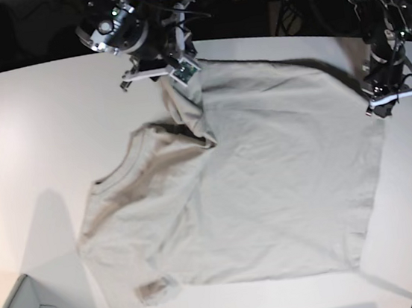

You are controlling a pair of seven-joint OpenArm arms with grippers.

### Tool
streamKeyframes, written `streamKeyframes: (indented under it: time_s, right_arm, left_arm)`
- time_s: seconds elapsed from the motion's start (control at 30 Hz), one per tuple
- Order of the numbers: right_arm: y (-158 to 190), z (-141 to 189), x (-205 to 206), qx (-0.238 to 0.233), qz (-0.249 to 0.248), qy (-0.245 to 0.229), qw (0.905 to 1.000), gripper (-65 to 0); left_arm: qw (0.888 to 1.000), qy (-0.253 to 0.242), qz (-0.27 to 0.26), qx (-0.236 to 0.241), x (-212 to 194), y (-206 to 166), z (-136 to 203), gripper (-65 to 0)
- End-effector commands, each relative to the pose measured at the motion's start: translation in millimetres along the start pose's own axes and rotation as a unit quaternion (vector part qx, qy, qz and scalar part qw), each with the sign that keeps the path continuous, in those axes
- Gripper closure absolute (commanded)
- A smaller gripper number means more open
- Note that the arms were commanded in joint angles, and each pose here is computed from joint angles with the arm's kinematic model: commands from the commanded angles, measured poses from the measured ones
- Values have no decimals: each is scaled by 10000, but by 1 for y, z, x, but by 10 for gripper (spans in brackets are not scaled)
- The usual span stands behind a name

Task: Layout the t-shirt on the table in an organized manner, then fold the t-shirt properly
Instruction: 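Grasp the bunched shoulder fabric with the right gripper and pull it outward, then grasp the sleeve with the right gripper and drag it outward to smooth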

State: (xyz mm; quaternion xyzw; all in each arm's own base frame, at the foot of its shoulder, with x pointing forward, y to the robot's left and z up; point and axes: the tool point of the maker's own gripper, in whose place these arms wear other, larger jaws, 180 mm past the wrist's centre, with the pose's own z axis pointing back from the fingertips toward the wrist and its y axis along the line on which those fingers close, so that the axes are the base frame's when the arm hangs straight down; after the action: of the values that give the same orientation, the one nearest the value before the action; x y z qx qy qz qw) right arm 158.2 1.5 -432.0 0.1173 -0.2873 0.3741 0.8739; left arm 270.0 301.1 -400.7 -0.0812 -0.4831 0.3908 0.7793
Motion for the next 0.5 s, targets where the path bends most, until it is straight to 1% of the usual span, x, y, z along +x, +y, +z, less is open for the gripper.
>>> streamKeyframes:
  time_s: [0.0,0.03,0.1,0.17,0.23,0.27,0.33,0.47]
  right_arm:
    - [-15,11,8,-211,69,-212,9995,-242]
    - [-19,16,6,-281,93,-202,9994,-264]
    - [-40,29,1,-572,138,-180,9981,-294]
    - [-62,37,2,-873,110,-218,9959,-297]
    - [-83,43,4,-1137,67,-255,9932,-282]
    - [-94,45,10,-1256,88,-312,9916,-260]
    - [-114,47,24,-1476,135,-453,9879,-189]
    - [-143,36,45,-1628,147,-608,9847,-5]
  left_arm:
    - [9997,-208,-36,-113,15,-6,0,-1]
    - [9997,-208,-43,-110,15,-6,0,-1]
    - [9997,-208,-36,-113,15,-6,0,-1]
    - [9997,-213,-29,-113,15,-6,0,-1]
    - [9997,-210,-22,-114,14,-6,0,-1]
    - [9997,-204,-17,-112,14,-6,0,-1]
    - [9997,-194,-10,-112,13,-6,0,-1]
    - [9998,-178,-10,-112,12,-6,0,-1]
